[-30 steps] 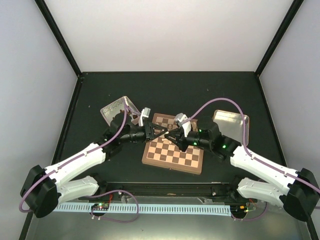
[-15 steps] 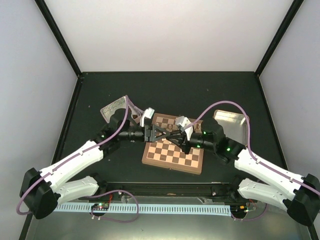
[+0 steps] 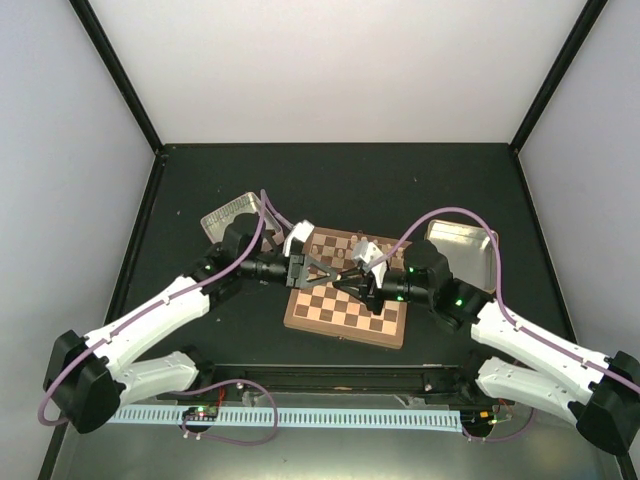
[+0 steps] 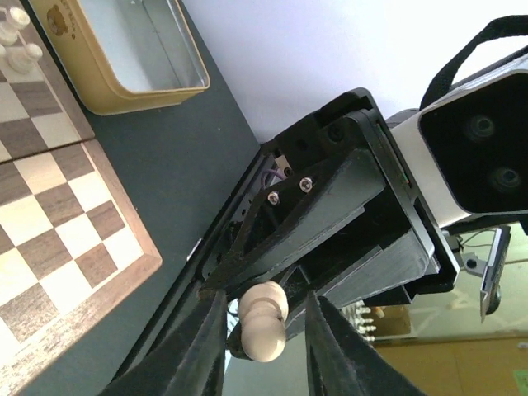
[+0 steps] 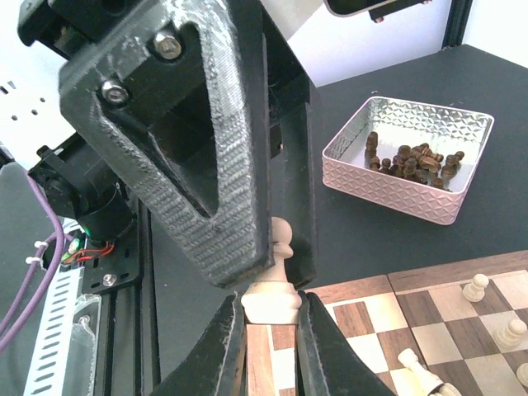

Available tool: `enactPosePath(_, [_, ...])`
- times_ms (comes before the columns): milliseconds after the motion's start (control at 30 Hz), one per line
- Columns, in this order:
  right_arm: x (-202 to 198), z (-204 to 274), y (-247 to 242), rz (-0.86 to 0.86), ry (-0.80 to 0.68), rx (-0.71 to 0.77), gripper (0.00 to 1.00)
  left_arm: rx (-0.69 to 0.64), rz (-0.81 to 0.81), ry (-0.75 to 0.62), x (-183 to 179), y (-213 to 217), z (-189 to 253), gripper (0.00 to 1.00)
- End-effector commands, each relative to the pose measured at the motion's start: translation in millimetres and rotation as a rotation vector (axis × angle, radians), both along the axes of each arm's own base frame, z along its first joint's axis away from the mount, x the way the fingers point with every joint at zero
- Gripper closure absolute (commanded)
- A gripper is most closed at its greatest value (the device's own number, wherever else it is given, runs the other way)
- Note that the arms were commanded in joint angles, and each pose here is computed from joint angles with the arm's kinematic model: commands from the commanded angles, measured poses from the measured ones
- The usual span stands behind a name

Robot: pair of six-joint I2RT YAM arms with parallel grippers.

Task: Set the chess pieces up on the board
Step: Place the chess piece on the chessboard.

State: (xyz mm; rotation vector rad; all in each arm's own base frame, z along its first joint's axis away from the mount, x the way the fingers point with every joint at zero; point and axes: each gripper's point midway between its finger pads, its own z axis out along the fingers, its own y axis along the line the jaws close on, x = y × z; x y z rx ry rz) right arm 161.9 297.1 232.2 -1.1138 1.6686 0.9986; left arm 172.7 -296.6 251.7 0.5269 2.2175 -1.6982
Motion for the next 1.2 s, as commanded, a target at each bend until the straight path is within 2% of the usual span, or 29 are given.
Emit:
enactPosePath(0, [-5.7, 3.0, 1.7, 0.037, -0.03, 0.013, 0.98, -0.03, -0.047, -0.022, -2.8, -2.0, 14.9, 0.77])
enactPosePath(133, [-6.8, 2.1, 2.0, 0.044, -0.033, 0.011, 0.98, -0.032, -0.047, -0.033, -2.3, -1.9, 15.9, 0.93])
enactPosePath(200, [-6.3, 1.1, 2.0, 0.042, -0.026, 0.009, 0.96, -0.028, -0.045, -0.044, -0.8, -2.0, 14.6, 0.98])
enactPosePath(233, [-6.1, -0.7, 2.0, 0.039, -0.017, 0.004, 0.91, -0.022, -0.037, -0.051, 1.2, -1.6, 13.7, 0.98])
enactPosePath(367, [1.9, -13.1, 0.5, -0.024, 0.073, -0.04, 0.56, 0.045, 0.039, -0.084, 15.7, 4.5, 3.7, 0.98])
enactPosePath(500, [19.2, -19.1, -14.9, -0.192, 0.124, -0.051, 0.42, 0.168, 0.197, -0.166, 41.8, 19.5, -8.1, 0.98])
enactPosePath(633, [51.6, -3.9, -58.9, -0.543, 0.151, 0.013, 0.38, 0.31, 0.34, -0.24, 66.4, 34.6, -23.2, 0.98])
enactPosePath(800, [74.4, 4.5, -133.7, -0.994, 0.209, 0.011, 0.37, 0.446, 0.364, -0.313, 78.6, 19.1, -42.3, 0.98])
enactPosePath(1033, [64.6, 15.9, -213.6, -1.367, 0.226, 0.05, 0.37, 0.645, 0.329, -0.385, 89.2, -29.1, -67.0, 0.98])
enactPosePath(1167, [58.0, 24.8, -231.4, -1.41, 0.202, 0.147, 0.38, 0.774, 0.337, -0.352, 101.1, -49.5, -87.9, 0.98])
